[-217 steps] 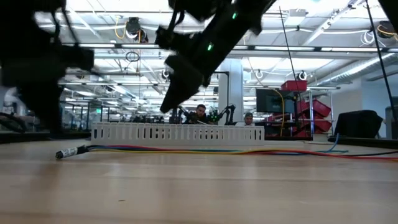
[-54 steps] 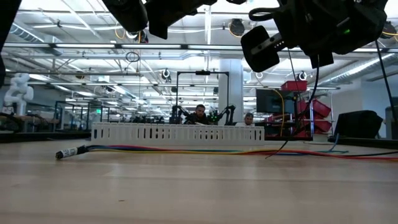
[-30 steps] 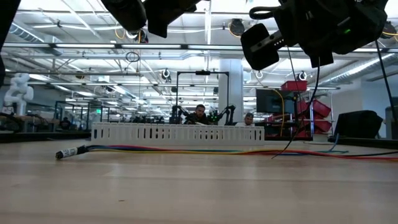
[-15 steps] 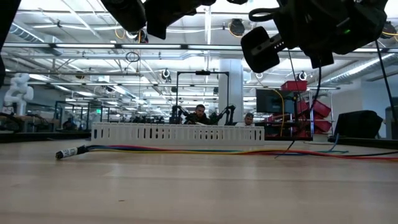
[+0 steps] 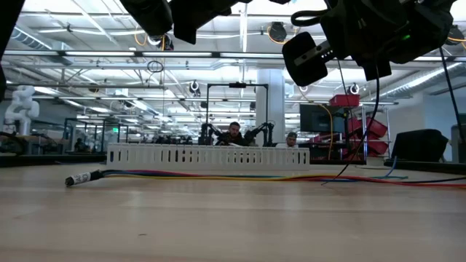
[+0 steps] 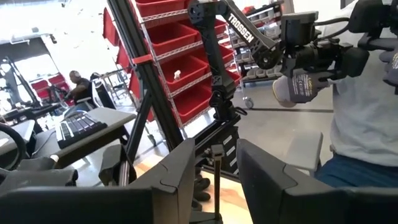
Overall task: Ziptie cables
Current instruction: Wrap the colored loose cables with the black zip tie
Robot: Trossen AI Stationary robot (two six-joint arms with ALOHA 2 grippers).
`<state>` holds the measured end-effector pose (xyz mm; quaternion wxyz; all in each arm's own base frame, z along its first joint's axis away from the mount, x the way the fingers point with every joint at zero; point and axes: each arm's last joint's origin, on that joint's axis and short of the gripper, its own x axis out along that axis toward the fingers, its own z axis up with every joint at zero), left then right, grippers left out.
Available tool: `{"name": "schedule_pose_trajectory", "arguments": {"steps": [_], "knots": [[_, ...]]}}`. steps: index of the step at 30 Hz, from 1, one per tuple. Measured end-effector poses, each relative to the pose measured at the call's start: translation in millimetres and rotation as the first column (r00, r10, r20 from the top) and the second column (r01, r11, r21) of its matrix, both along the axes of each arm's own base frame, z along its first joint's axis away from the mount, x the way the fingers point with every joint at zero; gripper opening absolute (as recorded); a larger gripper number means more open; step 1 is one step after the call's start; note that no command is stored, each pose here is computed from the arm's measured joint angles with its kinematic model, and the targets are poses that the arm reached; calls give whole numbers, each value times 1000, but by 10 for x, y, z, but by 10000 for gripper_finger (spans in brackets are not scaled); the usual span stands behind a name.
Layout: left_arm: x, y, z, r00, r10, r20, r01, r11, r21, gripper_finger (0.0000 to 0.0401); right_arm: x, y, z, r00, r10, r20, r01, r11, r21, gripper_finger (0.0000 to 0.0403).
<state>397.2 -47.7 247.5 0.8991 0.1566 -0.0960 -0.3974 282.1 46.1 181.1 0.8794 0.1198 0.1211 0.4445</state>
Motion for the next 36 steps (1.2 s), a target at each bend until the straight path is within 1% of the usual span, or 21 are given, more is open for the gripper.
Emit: {"name": "schedule_pose_trajectory", "arguments": {"steps": [4,11,14,17,20,21,23,25,27,29,31,33,34,36], "knots": [[-1,-19,3,1000,-5,1,5,1000,0,87,1,0,5,1000,0,6,0,1000,1,0],[0,-21,3,1000,-5,1,5,1000,0,17,1,0,7,1000,0,9,0,1000,0,0],[1,-20,4,1000,0,-4,0,1000,-6,11,1,0,7,1000,0,7,0,1000,2,0],[12,-7,25,998,53,-42,-56,996,-67,10,8,-3,10,1000,-28,-3,28,1000,9,0],[7,17,83,984,133,-120,-151,976,-155,8,34,-12,8,988,-156,-1,156,988,-10,2],[0,24,97,978,150,-142,-173,971,-165,8,43,-9,1,977,-212,-5,212,977,-28,5],[-3,35,99,966,190,-175,-220,961,-170,8,49,8,-50,952,-305,-12,303,948,-95,15],[-25,43,127,951,231,-207,-267,950,-162,8,38,19,-133,928,-372,-27,362,916,-174,30],[-47,42,169,934,276,-225,-314,936,-157,8,36,33,-158,900,-435,-18,421,879,-223,49],[-77,38,190,907,329,-262,-373,918,-139,8,30,47,-180,868,-497,-15,476,839,-265,71],[-98,26,191,866,403,-296,-450,886,-113,8,18,71,-199,827,-561,-29,529,795,-295,93],[-147,21,216,814,487,-318,-530,846,-61,8,-8,90,-180,765,-640,-70,599,747,-287,114],[-169,10,224,783,531,-324,-571,821,-35,8,-23,110,-171,741,-666,-87,622,729,-285,123],[-193,-16,219,712,618,-333,-653,757,7,8,-64,182,-150,692,-716,-95,667,684,-296,136]]}}
